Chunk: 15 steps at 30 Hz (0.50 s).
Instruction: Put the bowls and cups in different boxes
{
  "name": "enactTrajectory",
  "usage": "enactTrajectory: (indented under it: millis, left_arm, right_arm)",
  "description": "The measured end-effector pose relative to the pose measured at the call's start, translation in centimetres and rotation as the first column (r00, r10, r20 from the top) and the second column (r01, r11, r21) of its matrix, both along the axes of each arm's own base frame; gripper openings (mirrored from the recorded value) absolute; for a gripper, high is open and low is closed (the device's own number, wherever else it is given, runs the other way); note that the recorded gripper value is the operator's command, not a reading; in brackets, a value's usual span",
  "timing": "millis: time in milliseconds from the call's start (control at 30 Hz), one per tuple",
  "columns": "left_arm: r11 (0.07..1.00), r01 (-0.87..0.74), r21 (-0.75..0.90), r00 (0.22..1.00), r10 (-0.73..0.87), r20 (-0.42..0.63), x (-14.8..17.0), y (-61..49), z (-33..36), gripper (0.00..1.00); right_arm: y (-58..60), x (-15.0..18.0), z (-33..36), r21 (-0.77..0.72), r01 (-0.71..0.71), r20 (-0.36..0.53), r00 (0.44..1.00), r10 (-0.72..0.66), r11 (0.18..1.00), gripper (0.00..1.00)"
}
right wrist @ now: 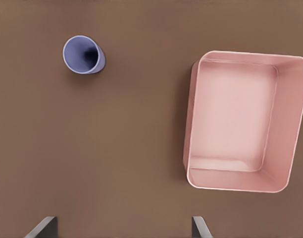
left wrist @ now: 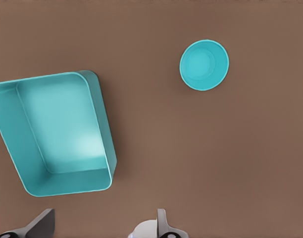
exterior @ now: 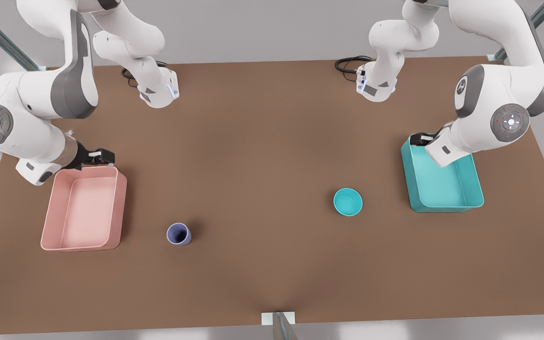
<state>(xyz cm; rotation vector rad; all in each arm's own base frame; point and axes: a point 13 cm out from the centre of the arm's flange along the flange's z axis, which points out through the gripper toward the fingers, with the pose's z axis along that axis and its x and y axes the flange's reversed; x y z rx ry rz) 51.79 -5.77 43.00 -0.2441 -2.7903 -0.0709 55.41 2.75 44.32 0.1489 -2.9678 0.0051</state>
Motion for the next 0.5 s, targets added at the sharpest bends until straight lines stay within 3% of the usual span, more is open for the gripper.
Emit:
enactTrajectory:
  millis: [100, 267, 367, 500]
  left_arm:
    - [1.000, 0.008, -0.006, 1.000, -0.008, -0.020, 0.8, -0.3, -2.1, 1.00]
    - [0.996, 0.048, -0.076, 0.988, -0.059, -0.145, 5.7, -6.3, -20.1, 1.00]
    - [0.986, 0.002, -0.164, 0.993, -0.021, -0.113, 7.8, -9.8, -27.4, 1.00]
    - [0.971, -0.061, -0.231, 0.998, 0.055, -0.034, 9.9, -11.6, -30.4, 1.00]
  right_arm:
    - [0.1, 1.4, -1.3, -0.003, 0.003, 0.001, 1.000, -0.003, 1.000, 1.00]
    - [3.9, 9.7, -11.5, -0.030, -0.048, -0.032, 0.998, 0.047, 0.998, 1.00]
    - [4.4, 11.7, -18.2, -0.032, -0.036, -0.051, 0.998, 0.034, 0.999, 1.00]
    - [5.3, 13.4, -24.2, -0.023, 0.007, -0.041, 0.999, -0.008, 1.000, 1.00]
